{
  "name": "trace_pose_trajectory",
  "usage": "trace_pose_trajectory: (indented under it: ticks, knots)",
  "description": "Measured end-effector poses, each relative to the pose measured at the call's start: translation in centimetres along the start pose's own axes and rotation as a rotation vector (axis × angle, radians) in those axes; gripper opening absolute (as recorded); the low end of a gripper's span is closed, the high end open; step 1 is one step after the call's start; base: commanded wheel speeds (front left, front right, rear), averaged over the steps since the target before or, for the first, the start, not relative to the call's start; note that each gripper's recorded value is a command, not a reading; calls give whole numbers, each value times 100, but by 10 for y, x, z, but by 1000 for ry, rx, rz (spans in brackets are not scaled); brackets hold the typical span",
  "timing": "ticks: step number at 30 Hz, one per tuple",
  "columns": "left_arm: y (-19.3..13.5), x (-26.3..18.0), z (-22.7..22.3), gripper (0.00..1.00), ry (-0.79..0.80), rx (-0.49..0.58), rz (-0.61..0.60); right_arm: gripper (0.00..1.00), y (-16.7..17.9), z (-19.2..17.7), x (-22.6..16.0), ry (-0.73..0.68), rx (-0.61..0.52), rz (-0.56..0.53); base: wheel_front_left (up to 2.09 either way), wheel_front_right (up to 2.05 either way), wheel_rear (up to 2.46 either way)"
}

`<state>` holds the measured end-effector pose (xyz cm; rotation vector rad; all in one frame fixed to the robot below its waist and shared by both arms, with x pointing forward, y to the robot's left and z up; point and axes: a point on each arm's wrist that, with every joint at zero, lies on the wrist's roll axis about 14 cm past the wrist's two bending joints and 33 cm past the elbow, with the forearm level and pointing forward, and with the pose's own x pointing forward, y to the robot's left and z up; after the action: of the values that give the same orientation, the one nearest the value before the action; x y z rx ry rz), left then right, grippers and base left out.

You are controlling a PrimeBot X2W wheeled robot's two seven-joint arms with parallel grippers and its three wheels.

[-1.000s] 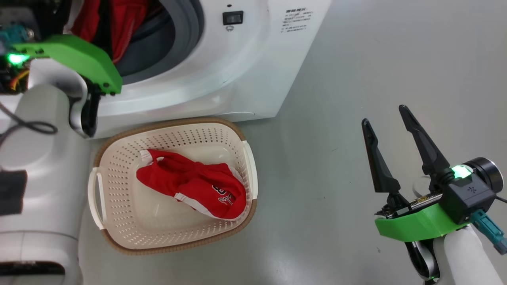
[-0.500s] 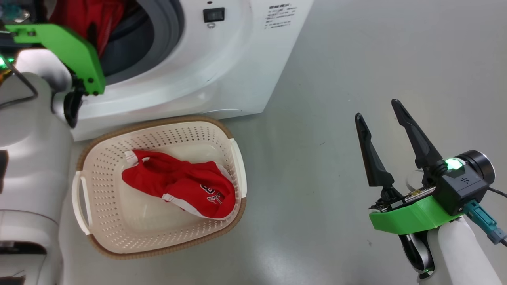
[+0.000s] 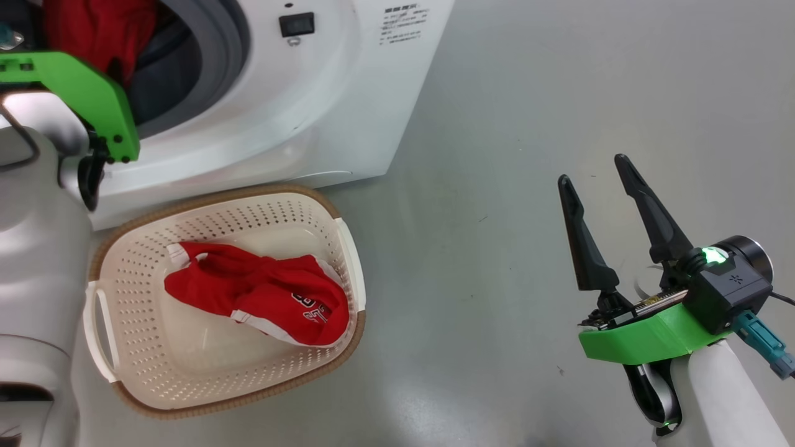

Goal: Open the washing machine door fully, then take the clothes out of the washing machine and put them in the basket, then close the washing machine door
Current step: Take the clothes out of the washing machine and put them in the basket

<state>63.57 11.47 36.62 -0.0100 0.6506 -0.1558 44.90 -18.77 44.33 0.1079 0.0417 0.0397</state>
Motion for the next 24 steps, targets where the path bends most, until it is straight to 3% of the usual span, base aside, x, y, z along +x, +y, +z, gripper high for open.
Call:
trace_pose_trajectory:
  ticks: [3,4,5,6,13,24]
  knots:
    - [1,3,-3,100,10,6,8,100,1,1,1,-2,6,3,0,0,0]
    - [1,5,-5,33,17,7,8,100,2,0,0,2,6,7,0,0,0]
    - [1,5,-5,7,17,7,8,100,2,0,0,2,6,7,0,0,0]
    - [1,5,-6,0,19,7,7,100,2,-1,0,4,6,7,0,0,0]
    - [0,7,-4,0,-4,-19,3,100,0,-2,0,7,10,-1,0,0,0]
    - [5,-12,38,0,-229,-47,0,100,1,9,1,-24,15,2,0,0,0]
